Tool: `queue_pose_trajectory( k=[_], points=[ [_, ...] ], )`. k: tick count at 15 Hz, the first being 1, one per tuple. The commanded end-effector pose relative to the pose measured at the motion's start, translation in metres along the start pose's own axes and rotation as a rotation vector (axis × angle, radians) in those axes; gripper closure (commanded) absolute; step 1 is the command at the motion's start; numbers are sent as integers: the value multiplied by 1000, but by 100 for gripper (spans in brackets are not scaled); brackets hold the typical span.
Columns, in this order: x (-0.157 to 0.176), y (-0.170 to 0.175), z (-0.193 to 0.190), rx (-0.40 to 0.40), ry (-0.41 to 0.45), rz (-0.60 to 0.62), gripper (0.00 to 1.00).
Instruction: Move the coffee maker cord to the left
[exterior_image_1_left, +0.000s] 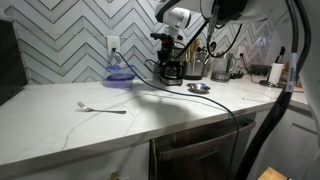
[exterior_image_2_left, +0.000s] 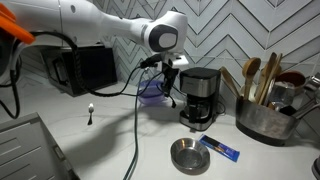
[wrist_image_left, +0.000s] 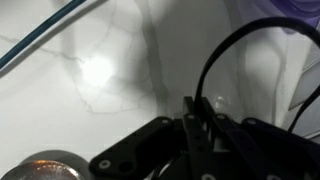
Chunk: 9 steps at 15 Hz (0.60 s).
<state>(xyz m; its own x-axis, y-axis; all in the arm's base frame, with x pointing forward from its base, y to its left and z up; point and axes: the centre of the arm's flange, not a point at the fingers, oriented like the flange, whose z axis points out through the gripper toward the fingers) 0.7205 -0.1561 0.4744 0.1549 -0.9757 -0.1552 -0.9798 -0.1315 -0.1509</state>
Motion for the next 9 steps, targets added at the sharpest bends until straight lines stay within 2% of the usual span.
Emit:
queue_pose_trajectory(
  k=[1, 4, 7, 9],
  points=[
    [-34, 23, 29, -11, 121, 30, 98],
    [-45, 14, 53, -22, 166, -35, 98],
    [-50, 9, 72, -29, 270, -129, 98],
    [-49, 7, 79, -17, 298, -181, 98]
  ],
)
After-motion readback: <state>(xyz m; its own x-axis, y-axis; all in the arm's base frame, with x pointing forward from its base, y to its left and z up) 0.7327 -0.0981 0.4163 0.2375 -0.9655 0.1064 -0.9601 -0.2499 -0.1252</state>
